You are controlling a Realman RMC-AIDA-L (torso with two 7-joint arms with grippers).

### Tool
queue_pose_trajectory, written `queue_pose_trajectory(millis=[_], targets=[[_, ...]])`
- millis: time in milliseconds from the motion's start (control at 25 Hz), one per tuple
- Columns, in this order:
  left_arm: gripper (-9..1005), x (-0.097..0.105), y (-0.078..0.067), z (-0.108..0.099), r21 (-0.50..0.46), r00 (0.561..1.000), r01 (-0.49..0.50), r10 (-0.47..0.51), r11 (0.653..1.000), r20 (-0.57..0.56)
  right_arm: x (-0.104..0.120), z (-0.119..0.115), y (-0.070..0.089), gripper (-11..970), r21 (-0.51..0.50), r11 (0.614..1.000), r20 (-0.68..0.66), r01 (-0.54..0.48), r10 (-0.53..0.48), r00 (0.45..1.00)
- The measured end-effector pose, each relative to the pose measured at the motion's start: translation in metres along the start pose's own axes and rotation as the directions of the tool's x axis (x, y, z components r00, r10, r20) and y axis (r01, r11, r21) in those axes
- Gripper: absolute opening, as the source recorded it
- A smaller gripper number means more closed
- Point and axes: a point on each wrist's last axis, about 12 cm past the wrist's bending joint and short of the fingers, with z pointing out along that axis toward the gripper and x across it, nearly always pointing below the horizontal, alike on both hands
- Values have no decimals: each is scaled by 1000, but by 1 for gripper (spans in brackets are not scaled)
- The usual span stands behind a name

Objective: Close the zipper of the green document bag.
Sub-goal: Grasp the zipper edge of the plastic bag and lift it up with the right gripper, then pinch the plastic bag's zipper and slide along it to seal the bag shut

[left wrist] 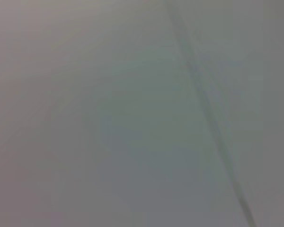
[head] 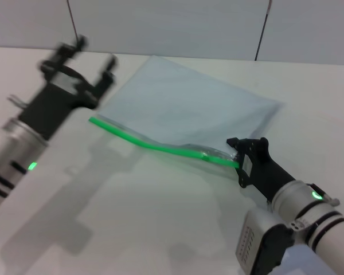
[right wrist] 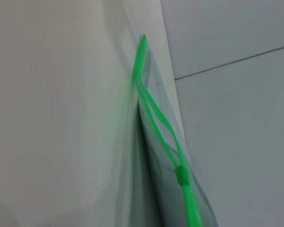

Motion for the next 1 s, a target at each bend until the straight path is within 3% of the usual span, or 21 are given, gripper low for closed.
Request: queue_pose_trajectory(millis=[120,320,640,1000], targets=[[636,5,-12,9,113,993,-103,108,988,-44,-1,5,-5,53,-2,1000,13,-11,11,1000],[636,14,-31,12,260,960,-246,272,934,-70,-7,13,-11,53,-11,999,42,-32,32,999],[635,23,-55,9,464,909,-356,417,811,-32,-15,17,-17,50,-6,998,69,-68,68,995],[636,25,-66,9,508,873,-426,488,749,13,-20,22,-24,49,7,995,91,-101,99,991]])
